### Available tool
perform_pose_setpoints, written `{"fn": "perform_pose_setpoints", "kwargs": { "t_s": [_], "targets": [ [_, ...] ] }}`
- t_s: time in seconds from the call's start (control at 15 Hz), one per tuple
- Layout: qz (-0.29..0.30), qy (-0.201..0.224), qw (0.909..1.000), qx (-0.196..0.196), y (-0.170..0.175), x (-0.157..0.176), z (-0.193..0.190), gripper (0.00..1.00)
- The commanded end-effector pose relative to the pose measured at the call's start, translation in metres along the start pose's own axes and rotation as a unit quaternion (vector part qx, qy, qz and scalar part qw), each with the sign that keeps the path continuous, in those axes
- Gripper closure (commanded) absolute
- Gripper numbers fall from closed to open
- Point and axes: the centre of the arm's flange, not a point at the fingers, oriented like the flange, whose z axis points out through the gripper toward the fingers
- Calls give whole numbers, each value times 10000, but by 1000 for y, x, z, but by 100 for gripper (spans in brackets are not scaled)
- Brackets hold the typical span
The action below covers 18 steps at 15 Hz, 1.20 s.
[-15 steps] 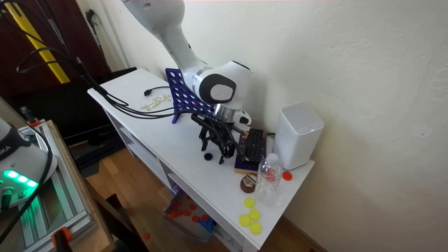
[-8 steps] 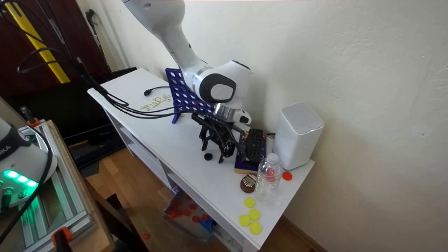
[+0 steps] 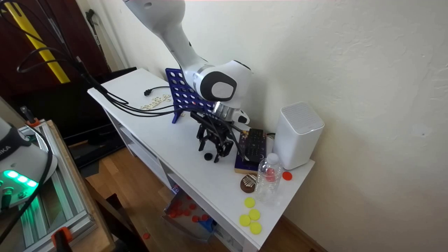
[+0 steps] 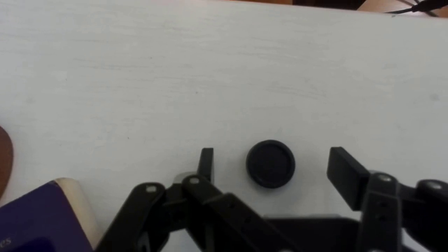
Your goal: Pick up the dark blue circle and put it in the blue object
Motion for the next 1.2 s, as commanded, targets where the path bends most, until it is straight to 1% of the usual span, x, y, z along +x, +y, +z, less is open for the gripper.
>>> {"fn": "perform_pose_setpoints", "kwargs": {
  "t_s": [0.0, 0.13, 0.2, 0.27, 0.53, 0.6, 0.67, 0.8, 0.87, 0.93, 1.0, 1.07, 1.13],
  "targets": [
    [-11, -70, 9999, 143, 2, 8, 1, 33],
    [3, -52, 9999, 140, 2, 9, -1, 26],
    [10, -29, 9999, 135, 2, 9, -1, 30],
    [18, 0, 9999, 133, 1, 9, -1, 26],
    [30, 43, 9999, 154, 0, 10, -1, 23],
    [34, 55, 9998, 163, 0, 10, -1, 25],
    [39, 64, 9998, 172, 0, 10, -1, 25],
    [49, 76, 9998, 173, 0, 11, -2, 28],
    [61, 81, 9998, 173, 0, 11, -2, 31],
    [66, 85, 9998, 169, 0, 11, -3, 30],
    [88, 104, 9998, 153, 0, 12, -4, 33],
    [95, 115, 9998, 152, 0, 12, -4, 31],
    [104, 119, 9998, 146, 0, 13, -5, 33]
  ]
}}
